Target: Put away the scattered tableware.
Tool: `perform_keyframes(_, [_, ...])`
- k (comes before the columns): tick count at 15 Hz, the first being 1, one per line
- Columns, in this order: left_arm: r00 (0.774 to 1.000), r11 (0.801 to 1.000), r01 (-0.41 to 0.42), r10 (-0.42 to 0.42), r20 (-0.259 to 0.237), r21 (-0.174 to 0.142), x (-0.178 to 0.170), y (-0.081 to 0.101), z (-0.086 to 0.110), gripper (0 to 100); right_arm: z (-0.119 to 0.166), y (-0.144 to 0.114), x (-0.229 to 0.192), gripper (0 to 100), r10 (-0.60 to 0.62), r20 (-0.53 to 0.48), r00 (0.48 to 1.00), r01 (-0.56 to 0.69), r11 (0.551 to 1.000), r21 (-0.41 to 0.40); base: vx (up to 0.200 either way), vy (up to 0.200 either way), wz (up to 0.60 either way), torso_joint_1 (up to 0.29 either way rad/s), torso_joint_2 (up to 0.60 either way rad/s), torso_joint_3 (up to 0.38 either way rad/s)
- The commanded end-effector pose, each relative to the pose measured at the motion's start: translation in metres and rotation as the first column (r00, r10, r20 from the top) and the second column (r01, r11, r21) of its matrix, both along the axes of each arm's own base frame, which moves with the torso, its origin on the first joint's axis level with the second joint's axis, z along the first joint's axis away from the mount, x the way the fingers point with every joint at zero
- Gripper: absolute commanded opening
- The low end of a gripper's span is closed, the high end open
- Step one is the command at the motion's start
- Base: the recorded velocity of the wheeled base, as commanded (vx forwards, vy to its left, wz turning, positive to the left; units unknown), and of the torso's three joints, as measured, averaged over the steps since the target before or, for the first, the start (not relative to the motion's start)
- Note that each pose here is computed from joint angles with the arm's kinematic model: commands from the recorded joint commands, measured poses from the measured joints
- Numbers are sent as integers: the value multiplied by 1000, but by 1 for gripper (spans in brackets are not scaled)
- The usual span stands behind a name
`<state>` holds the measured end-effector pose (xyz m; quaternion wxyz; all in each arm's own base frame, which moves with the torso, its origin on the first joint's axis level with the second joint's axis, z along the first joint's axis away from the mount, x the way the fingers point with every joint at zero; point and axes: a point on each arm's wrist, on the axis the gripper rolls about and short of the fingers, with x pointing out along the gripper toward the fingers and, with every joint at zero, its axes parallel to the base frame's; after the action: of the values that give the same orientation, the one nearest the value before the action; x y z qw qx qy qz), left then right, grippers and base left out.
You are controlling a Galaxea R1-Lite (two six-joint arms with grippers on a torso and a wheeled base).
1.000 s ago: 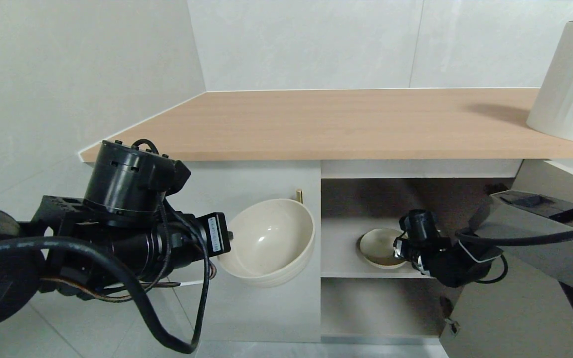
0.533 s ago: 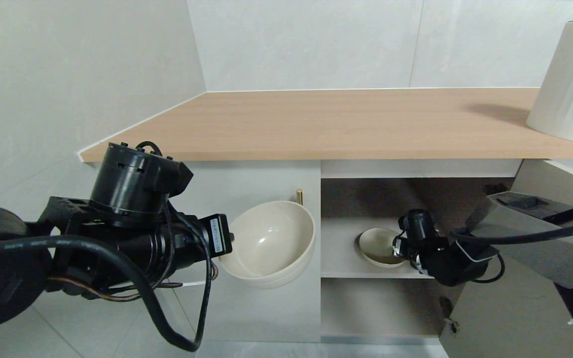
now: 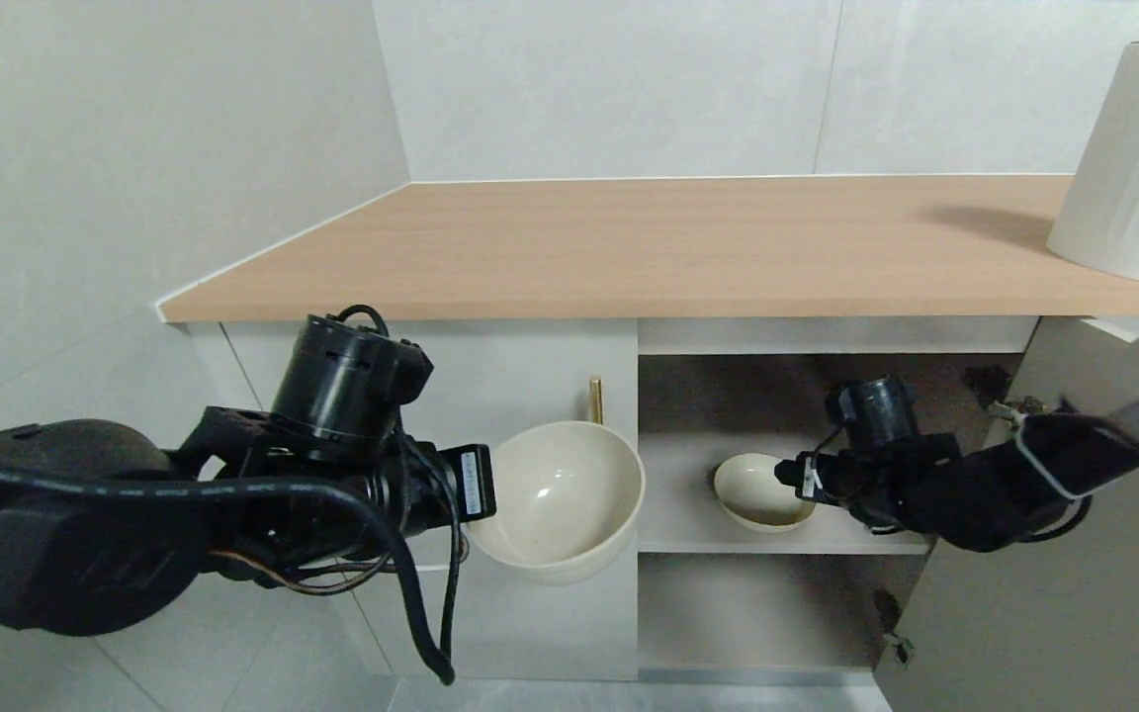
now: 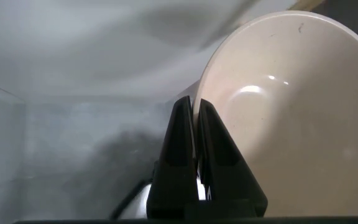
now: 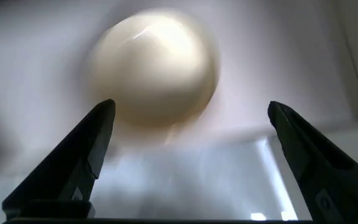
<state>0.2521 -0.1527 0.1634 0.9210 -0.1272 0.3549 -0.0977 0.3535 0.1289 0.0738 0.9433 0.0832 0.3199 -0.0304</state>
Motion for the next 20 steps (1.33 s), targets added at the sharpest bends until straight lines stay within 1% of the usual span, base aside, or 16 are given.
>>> perform_keyframes(1, [999,998,29,-26,-46,63,5,-14,-21,0,118,3,-114,100,292,-13,956,-290,954,75,0,0,0,0,0,0])
perform_keyframes(2, [998,996,44,-40,-56,74,4,-19,-25,0,134,5,-134,100,345,-16,938,-343,936,78,0,0,0,0,0,0])
perform_keyframes(3, [996,995,63,-57,-67,82,2,-24,-30,0,144,8,-150,100,390,-7,921,-389,918,82,0,0,0,0,0,0])
perform_keyframes(5, [992,990,99,-92,-81,97,-2,-36,-37,0,148,19,-170,100,468,-5,883,-467,881,81,0,0,0,0,0,0])
perform_keyframes(6, [992,988,111,-104,-78,104,-5,-42,-38,0,147,25,-174,100,491,-11,871,-489,869,81,0,0,0,0,0,0])
perform_keyframes(7, [989,985,132,-124,-79,115,-10,-49,-40,0,143,31,-177,100,513,-26,858,-509,857,80,0,0,0,0,0,0])
perform_keyframes(8, [987,979,151,-142,-73,139,-14,-53,-41,0,136,36,-179,100,530,-55,846,-526,847,75,0,0,0,0,0,0])
perform_keyframes(9, [985,970,169,-159,-69,177,-18,-56,-45,0,126,42,-178,100,543,-91,835,-539,840,68,0,0,0,0,0,0])
perform_keyframes(10, [983,963,181,-172,-62,201,-22,-58,-47,0,117,46,-174,100,539,-127,832,-536,842,61,0,0,0,0,0,0])
perform_keyframes(11, [982,960,187,-181,-46,210,-26,-59,-47,0,110,50,-170,100,534,-152,831,-532,845,57,0,0,0,0,0,0])
perform_keyframes(13, [979,956,198,-202,-8,218,-32,-61,-47,0,92,59,-161,100,522,-213,826,-524,850,51,0,0,0,0,0,0])
perform_keyframes(15, [975,944,207,-219,20,255,-38,-61,-48,0,78,64,-156,100,510,-261,820,-518,854,41,0,0,0,0,0,0])
perform_keyframes(16, [974,942,210,-225,31,261,-41,-63,-47,0,76,65,-154,100,509,-268,818,-518,855,41,0,0,0,0,0,0])
perform_keyframes(17, [971,942,218,-236,41,256,-44,-64,-46,0,73,66,-153,100,505,-279,817,-515,856,41,0,0,0,0,0,0])
perform_keyframes(19, [966,938,230,-252,54,260,-48,-64,-43,0,72,68,-152,100,501,-276,820,-509,860,47,0,0,0,0,0,0])
perform_keyframes(20, [962,937,241,-264,64,252,-53,-64,-39,0,71,69,-151,100,502,-266,823,-508,860,51,0,0,0,0,0,0])
